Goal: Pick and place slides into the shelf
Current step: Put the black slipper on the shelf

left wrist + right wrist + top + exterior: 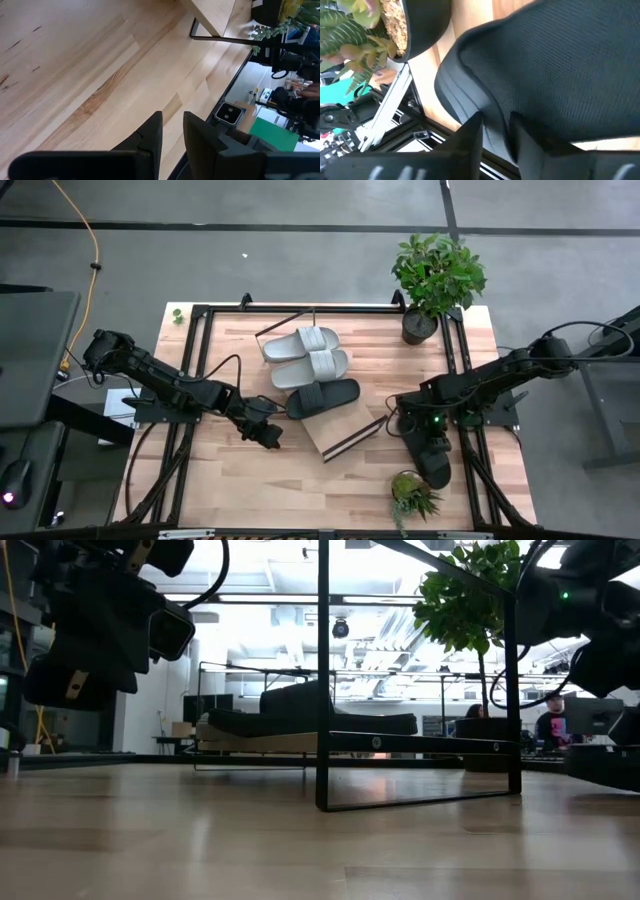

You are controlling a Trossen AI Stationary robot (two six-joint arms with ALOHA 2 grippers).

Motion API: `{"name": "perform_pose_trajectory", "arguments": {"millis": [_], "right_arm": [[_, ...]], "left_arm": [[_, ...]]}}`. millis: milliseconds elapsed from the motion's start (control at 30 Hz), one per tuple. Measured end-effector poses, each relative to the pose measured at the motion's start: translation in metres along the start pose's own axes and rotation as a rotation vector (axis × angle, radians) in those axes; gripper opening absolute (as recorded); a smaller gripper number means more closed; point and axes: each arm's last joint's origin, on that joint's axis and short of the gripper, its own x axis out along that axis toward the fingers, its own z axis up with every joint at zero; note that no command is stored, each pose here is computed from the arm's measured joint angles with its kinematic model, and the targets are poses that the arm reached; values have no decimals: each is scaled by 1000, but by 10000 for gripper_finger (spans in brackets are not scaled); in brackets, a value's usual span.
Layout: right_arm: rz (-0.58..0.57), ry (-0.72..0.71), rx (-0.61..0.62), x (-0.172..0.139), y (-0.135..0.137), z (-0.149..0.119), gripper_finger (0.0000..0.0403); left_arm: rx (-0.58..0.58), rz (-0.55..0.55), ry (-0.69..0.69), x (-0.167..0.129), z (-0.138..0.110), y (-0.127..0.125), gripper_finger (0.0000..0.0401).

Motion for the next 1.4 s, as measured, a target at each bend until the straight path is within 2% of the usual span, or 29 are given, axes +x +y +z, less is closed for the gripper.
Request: {"name": "perform_pose_trajectory", "arguments": {"millis": [233, 567, 933, 1267, 1400], "right_arm": [[34, -2, -7, 0, 1, 1, 7], [30, -62, 20, -8, 7, -4, 3], [11, -261, 85, -32, 19, -18, 1], [60, -413, 118, -49, 29, -35, 0], [14, -506, 131, -55, 30, -41, 0]], "left_arm": [[0, 0, 0, 0, 0, 0, 67], [1, 0, 0, 0, 0, 0, 67], [9, 0, -1, 0, 0, 0, 67], [8, 0, 0, 0, 0, 0, 67], [8, 0, 0, 0, 0, 0, 67]]}}
